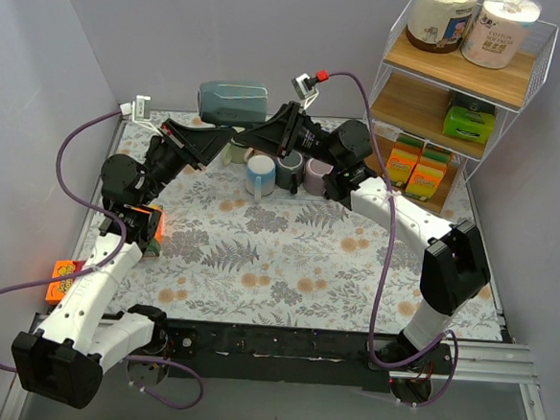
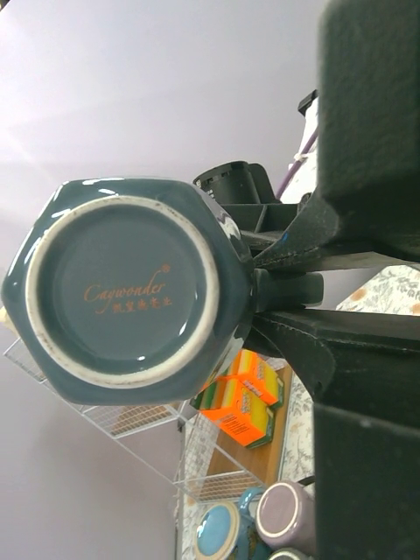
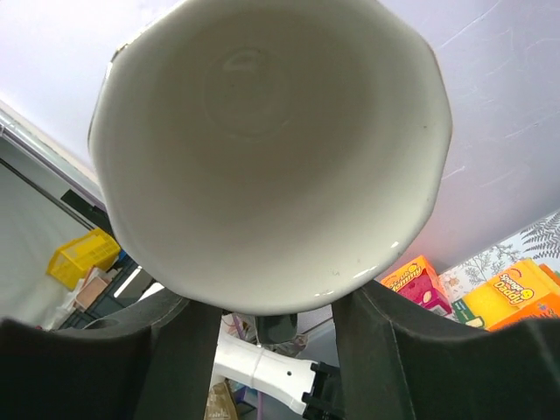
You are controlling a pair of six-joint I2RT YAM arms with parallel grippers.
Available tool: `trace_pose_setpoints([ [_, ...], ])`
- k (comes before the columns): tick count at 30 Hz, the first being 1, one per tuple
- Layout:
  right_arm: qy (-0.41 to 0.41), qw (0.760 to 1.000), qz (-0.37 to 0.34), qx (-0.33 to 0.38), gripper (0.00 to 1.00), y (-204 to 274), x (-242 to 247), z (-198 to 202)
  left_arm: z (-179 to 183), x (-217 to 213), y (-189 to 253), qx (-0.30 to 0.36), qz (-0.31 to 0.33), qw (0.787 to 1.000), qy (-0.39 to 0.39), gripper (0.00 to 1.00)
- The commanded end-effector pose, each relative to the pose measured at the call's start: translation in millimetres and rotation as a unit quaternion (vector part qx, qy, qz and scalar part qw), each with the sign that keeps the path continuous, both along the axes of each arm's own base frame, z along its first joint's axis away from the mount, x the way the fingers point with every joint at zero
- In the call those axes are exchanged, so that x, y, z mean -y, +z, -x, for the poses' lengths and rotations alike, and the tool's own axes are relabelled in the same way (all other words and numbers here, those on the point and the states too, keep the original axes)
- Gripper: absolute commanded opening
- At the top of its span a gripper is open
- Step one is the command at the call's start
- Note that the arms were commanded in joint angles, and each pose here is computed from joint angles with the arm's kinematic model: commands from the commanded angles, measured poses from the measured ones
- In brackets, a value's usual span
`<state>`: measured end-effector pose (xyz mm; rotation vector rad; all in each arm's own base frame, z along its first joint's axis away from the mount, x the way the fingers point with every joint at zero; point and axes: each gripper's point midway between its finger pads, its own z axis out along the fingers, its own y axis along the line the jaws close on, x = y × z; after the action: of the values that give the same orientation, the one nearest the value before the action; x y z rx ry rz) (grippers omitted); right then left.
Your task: Turn the mug right side up
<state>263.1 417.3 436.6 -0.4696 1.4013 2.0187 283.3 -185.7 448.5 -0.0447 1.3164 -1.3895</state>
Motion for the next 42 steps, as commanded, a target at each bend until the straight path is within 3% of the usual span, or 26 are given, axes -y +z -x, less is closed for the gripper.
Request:
trace_pose_setpoints([
  [1,-0.007,0.999,-0.042,-0.005,0.54,21.3,0.6,-0.3,16.2,-7.4,30.8,0.089,0.003,0.995,0.035,0.0],
  [8,0.006,0.996,-0.073,-0.042,0.43,26.0,-6.1,1.1,13.7,-0.6,24.4,0.097,-0.012,0.994,0.042,0.0],
  [11,0.009,0.996,-0.077,-0.049,0.26,25.2,-8.2,2.5,15.5,0.3,22.7,0.097,-0.011,0.994,0.044,0.0],
  [14,0.011,0.995,-0.083,-0.05,0.02,25.0,-7.7,3.3,15.5,0.6,20.7,0.094,-0.013,0.994,0.046,0.0],
  [20,0.012,0.996,-0.075,-0.048,0.01,20.1,-9.5,2.4,13.9,-1.4,18.8,0.088,-0.022,0.994,0.056,0.0],
  [25,-0.003,0.997,-0.066,-0.04,0.01,20.6,-8.0,1.7,13.5,-5.1,15.4,0.081,-0.032,0.994,0.069,0.34],
  [29,-0.023,0.997,-0.054,-0.047,0.01,17.3,-5.8,-2.7,15.1,-6.8,10.5,0.074,-0.039,0.994,0.074,0.55],
  [30,-0.023,0.997,-0.054,-0.046,0.01,18.2,-4.3,-2.7,16.0,-8.1,10.0,0.076,-0.042,0.993,0.077,0.67],
  [37,-0.046,0.996,-0.053,-0.052,0.01,20.6,10.7,-11.8,13.5,-17.3,-7.1,0.038,-0.06,0.992,0.105,0.89],
  [42,-0.078,0.994,-0.041,-0.061,0.01,9.8,28.6,-26.2,6.0,-32.8,-32.7,-0.019,-0.078,0.985,0.151,0.95],
])
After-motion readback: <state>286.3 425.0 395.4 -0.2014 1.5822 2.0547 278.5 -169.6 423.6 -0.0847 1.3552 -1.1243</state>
